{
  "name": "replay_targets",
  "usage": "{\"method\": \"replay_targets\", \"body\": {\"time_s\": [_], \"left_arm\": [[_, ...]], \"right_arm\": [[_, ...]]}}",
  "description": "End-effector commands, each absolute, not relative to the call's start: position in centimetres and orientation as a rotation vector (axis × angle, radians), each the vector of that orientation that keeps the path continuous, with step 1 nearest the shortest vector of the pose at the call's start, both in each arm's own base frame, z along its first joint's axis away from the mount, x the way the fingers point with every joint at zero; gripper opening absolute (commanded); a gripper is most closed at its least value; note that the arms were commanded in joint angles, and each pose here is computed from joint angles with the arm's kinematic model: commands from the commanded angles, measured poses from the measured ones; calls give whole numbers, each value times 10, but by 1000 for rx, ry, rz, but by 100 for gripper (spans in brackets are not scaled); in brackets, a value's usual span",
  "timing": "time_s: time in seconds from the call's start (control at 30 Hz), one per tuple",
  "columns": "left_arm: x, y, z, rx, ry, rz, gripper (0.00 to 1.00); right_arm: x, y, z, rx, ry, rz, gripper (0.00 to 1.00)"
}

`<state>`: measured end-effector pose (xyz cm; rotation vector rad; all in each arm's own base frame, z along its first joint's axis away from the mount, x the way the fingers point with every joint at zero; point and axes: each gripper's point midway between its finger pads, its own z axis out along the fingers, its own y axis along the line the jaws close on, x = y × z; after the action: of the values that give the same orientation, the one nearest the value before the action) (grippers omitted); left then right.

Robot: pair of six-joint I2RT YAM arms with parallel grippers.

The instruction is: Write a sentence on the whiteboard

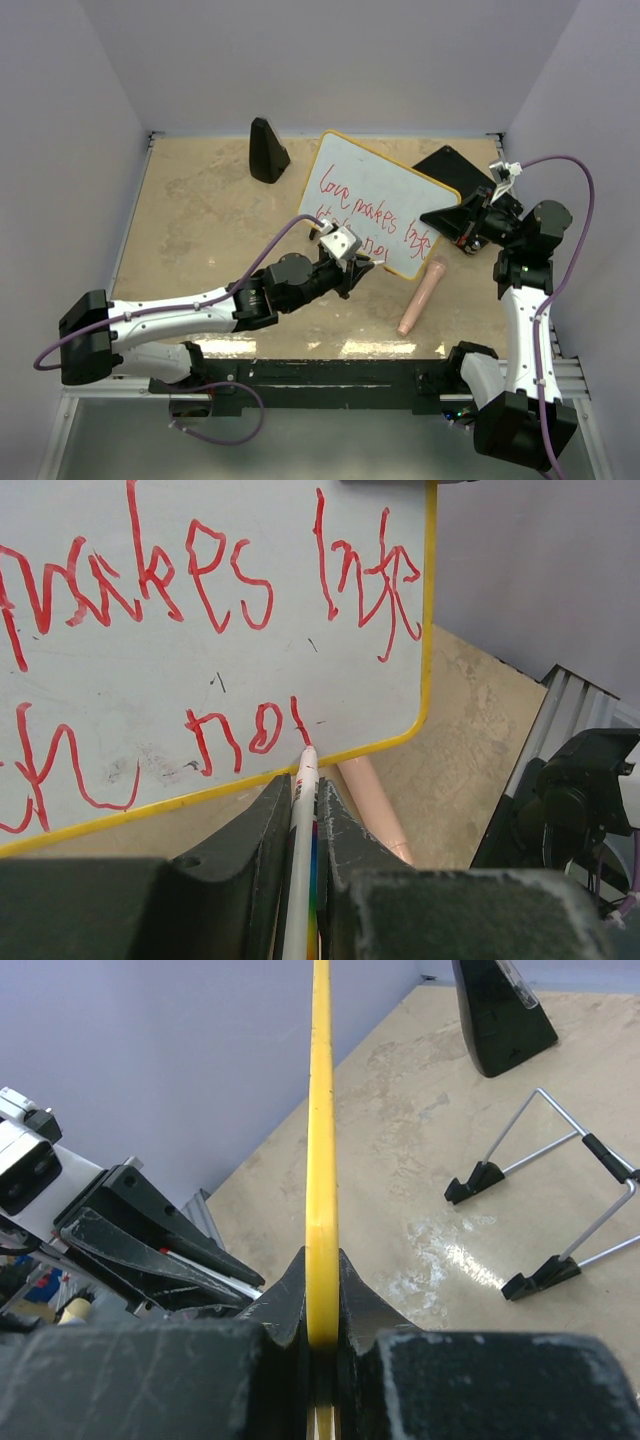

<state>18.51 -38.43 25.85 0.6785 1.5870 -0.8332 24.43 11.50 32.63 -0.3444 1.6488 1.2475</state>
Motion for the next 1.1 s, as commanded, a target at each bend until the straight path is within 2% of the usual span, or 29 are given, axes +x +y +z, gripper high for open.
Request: {"method": "replay_targets", "body": {"time_s": [0.0, 0.4, 1.07], "left_arm": [[188, -393, 283, 655, 1541, -857, 0], [197, -405, 303, 646, 1497, -850, 0], [180, -398, 253, 703, 1630, -890, 0]], "right_arm": [[235, 118, 349, -415, 1585, 1212, 0], [233, 119, 350, -418, 1582, 1212, 0], [232, 119, 350, -420, 1580, 1210, 0]]}}
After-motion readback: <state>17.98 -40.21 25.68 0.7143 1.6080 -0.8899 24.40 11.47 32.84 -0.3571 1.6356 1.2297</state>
